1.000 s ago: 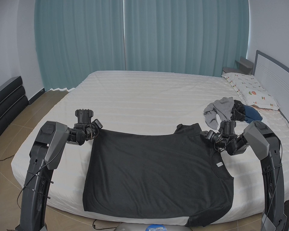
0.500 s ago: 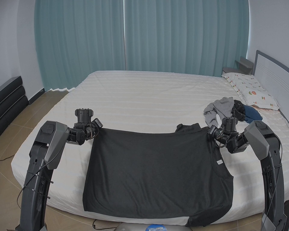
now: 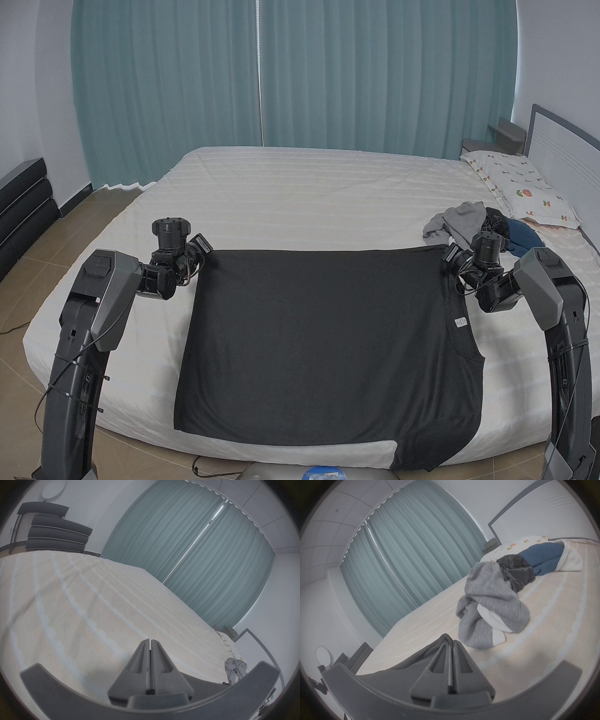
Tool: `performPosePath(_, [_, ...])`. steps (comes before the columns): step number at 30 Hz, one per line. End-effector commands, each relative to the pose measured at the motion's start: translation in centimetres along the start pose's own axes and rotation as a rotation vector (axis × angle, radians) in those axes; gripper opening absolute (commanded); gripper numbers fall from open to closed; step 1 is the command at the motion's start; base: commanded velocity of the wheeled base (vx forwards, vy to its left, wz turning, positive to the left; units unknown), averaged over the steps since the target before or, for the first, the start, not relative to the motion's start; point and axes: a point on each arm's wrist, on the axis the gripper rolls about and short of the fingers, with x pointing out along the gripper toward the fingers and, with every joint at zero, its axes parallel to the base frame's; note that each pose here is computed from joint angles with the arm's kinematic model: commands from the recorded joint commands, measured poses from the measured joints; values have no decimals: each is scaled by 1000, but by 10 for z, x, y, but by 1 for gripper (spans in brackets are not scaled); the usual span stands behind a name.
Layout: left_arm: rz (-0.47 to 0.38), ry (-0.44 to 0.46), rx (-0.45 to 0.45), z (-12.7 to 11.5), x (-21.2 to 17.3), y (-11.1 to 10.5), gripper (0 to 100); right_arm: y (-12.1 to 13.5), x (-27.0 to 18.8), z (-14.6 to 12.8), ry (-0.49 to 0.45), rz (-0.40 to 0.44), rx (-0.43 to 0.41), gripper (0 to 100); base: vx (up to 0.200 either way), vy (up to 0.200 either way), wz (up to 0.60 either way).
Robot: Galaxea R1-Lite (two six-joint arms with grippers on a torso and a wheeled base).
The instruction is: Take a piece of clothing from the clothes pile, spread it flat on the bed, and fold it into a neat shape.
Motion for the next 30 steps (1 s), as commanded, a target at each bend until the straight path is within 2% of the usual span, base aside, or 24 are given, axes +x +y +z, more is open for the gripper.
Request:
performPosePath(1, [-9, -4, -1, 2, -1, -3, 0, 0, 1, 1, -9, 2, -3, 0, 0, 0, 0])
performPosePath(7, [-4, 12, 5, -5, 2, 2, 0, -7, 4, -15, 23, -13, -8, 0, 0, 0, 0])
performPosePath(19, [17, 76, 49, -40, 12, 14, 0, -16, 6, -40, 72, -30, -11, 0, 0, 0, 0])
performPosePath(20, [19, 81, 50, -42, 12, 15, 0, -17, 6, -41, 76, -32, -11, 100, 0, 0, 0])
performPosePath(21, [22, 84, 50, -44, 13, 16, 100, -18, 6, -42, 82, -36, -11, 100, 0, 0, 0])
performPosePath(27, [27, 91, 56, -47, 14, 18, 100, -22, 6, -49, 100, -49, -12, 100, 0, 0, 0])
performPosePath(30, [37, 82, 56, -45, 13, 17, 100, -22, 0, -40, 96, -53, -10, 100, 0, 0, 0])
